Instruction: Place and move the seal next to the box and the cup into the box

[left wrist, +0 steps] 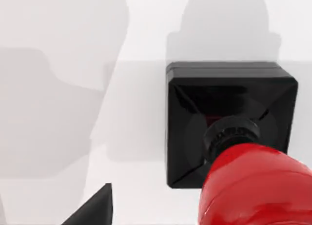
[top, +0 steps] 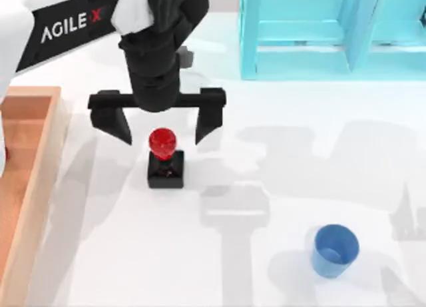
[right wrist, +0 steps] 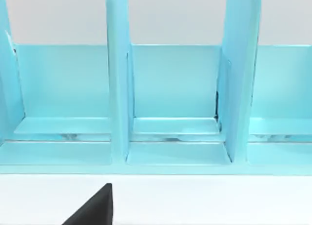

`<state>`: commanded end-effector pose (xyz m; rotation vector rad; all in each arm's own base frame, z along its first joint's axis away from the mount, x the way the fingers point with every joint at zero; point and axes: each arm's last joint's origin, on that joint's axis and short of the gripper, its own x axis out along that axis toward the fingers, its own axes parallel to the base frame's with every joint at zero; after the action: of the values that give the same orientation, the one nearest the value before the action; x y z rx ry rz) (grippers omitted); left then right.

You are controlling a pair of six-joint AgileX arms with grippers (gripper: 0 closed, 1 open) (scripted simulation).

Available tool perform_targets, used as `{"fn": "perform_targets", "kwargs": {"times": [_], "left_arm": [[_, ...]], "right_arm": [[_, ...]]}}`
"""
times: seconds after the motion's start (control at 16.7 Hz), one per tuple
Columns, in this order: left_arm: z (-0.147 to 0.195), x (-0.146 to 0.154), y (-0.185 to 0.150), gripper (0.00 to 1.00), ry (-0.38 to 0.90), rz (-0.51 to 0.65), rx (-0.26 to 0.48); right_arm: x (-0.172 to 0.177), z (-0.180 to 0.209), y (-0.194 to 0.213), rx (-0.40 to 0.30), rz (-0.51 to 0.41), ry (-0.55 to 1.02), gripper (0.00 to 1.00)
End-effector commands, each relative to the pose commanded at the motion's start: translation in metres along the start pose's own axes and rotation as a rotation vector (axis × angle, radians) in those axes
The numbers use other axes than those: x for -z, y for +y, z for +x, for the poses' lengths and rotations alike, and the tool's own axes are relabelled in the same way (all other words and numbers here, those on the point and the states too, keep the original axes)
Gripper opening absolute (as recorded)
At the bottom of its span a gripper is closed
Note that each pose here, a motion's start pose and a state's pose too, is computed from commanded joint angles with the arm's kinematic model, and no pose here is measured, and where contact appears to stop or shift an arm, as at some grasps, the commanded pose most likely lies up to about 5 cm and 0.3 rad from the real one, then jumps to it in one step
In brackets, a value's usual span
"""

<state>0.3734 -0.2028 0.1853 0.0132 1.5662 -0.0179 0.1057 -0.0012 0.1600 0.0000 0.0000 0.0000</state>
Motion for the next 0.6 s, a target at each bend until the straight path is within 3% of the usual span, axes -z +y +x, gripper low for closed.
{"fn": "perform_targets", "kwargs": {"times": [0.24,0.48,0.6], "left_arm": [[0.035,0.003,0.0,1.0,0.004,0.0,-0.002],[0.036,0.003,0.0,1.0,0.005,0.0,-0.003],[0.036,0.003,0.0,0.85,0.005,0.0,-0.003]], "right_arm": [[0.0,0.0,0.0,0.0,0.0,0.0,1.0],[0.0,0.0,0.0,0.0,0.0,0.0,1.0],[0.0,0.0,0.0,0.0,0.0,0.0,1.0]]}}
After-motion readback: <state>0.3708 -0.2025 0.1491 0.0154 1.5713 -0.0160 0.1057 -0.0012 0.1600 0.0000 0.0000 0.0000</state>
